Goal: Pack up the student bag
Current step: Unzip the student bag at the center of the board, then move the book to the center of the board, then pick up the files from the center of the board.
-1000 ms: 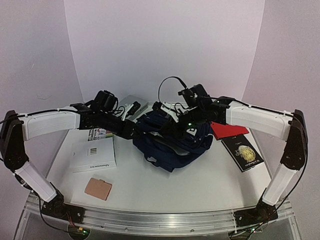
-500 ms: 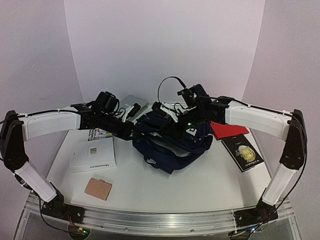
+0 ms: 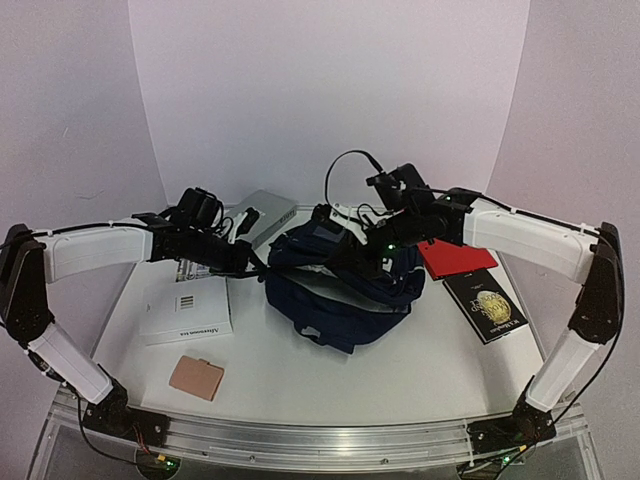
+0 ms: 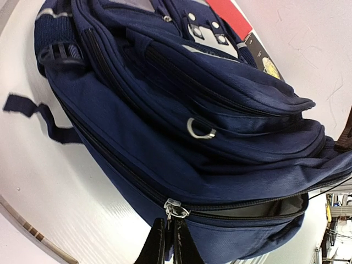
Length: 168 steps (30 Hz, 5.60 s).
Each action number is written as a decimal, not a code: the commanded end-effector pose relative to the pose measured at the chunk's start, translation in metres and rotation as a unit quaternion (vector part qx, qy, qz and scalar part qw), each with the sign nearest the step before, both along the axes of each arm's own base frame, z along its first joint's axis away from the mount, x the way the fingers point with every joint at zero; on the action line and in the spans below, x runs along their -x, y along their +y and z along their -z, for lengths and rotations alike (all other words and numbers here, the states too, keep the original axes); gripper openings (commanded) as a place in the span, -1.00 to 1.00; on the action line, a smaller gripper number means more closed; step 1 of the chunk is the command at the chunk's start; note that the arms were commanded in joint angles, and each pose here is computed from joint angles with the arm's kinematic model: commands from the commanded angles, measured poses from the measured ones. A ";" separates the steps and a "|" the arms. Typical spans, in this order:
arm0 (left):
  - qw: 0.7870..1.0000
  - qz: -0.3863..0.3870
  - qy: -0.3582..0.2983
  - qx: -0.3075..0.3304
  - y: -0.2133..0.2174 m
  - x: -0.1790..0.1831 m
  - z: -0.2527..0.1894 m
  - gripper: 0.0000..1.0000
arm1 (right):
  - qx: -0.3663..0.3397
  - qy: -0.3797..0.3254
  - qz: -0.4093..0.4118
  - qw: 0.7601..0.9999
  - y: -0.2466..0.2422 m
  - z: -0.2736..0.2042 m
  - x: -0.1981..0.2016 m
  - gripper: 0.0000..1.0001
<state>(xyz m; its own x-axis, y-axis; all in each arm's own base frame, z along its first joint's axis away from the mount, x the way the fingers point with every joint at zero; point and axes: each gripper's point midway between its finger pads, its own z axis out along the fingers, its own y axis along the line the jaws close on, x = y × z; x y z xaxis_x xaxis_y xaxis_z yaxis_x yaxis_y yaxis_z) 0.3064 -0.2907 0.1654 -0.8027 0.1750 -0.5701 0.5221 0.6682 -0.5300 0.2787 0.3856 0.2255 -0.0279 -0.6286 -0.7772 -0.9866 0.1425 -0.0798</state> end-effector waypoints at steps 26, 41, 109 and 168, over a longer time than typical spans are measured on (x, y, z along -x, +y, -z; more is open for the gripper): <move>0.981 -0.184 0.006 -0.068 0.056 -0.115 0.079 -1.00 | -0.037 -0.153 -0.112 0.981 -0.052 -0.093 0.055 -1.00; 0.983 -0.172 0.008 -0.057 0.056 -0.103 0.039 -0.99 | -0.002 -0.110 -0.140 0.984 0.017 -0.003 -0.013 -1.00; 0.993 -0.116 -0.001 -0.037 0.029 -0.108 -0.007 0.27 | 0.109 0.443 0.493 0.741 -0.389 0.205 -0.088 0.82; 0.995 -0.093 -0.001 -0.037 0.022 -0.104 -0.031 0.27 | -0.474 0.491 0.607 0.408 -0.333 0.180 -0.176 0.18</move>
<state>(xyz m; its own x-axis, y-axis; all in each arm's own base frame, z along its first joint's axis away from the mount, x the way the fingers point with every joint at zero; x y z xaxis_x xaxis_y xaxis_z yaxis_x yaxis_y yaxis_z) 0.4104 -0.2673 0.1790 -0.8445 0.0643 -0.5316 0.3643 0.7967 -0.4823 0.4405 0.0546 0.0424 -0.4825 0.8688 0.1116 0.3812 0.0935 0.9197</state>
